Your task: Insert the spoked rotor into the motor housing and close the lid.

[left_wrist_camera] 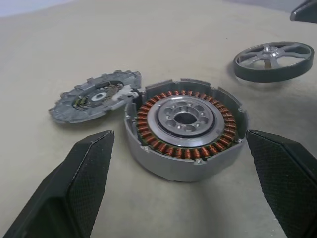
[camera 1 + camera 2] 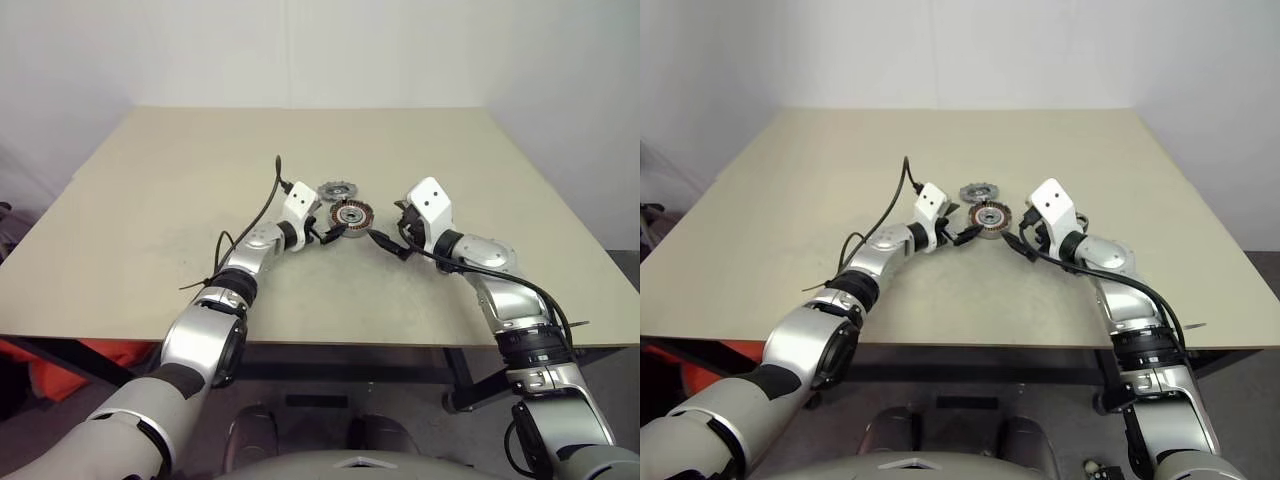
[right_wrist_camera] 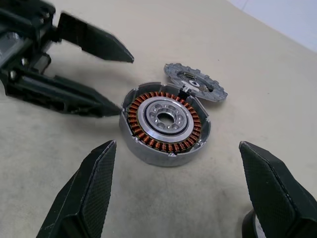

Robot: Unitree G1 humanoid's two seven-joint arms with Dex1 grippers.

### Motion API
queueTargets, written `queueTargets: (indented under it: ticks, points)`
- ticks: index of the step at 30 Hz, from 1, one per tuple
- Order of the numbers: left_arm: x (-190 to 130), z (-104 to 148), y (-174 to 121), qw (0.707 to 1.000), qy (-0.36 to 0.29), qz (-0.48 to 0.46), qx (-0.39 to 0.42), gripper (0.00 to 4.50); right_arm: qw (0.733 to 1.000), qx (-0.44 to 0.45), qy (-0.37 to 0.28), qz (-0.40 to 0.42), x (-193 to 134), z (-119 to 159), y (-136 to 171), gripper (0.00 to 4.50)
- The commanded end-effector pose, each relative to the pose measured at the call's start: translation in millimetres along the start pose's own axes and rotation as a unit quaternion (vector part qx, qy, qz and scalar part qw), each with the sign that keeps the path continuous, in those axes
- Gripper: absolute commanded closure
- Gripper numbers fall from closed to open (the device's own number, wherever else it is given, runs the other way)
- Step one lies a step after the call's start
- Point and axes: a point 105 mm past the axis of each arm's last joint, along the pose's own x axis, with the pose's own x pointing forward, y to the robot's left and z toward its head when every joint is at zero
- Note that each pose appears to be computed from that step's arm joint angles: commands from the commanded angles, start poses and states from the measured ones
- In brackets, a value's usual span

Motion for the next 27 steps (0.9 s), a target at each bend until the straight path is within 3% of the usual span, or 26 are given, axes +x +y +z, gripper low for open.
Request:
queueTargets:
  ticks: [1, 5, 11, 17, 27]
  points:
    - [-17, 26, 22, 0.998, -0.063, 0.030, 0.008, 0.00, 0.999, -0.049, -0.020, 0.005, 9, 22, -9, 0.04]
    - [-50, 27, 41, 0.993, -0.088, 0.071, 0.014, 0.00, 0.996, -0.082, -0.004, 0.027, 30, 22, -9, 0.04]
    - [-89, 34, 46, 0.986, -0.108, 0.126, 0.024, 0.00, 0.989, -0.116, 0.023, 0.083, 61, 18, 9, 0.04]
    - [-101, 50, 39, 0.980, -0.127, 0.150, 0.024, 0.00, 0.983, -0.141, 0.047, 0.111, 75, 17, 13, 0.04]
    - [-105, 51, 36, 0.979, -0.123, 0.160, 0.024, 0.00, 0.974, -0.155, 0.103, 0.126, 78, 0, 6, 0.04]
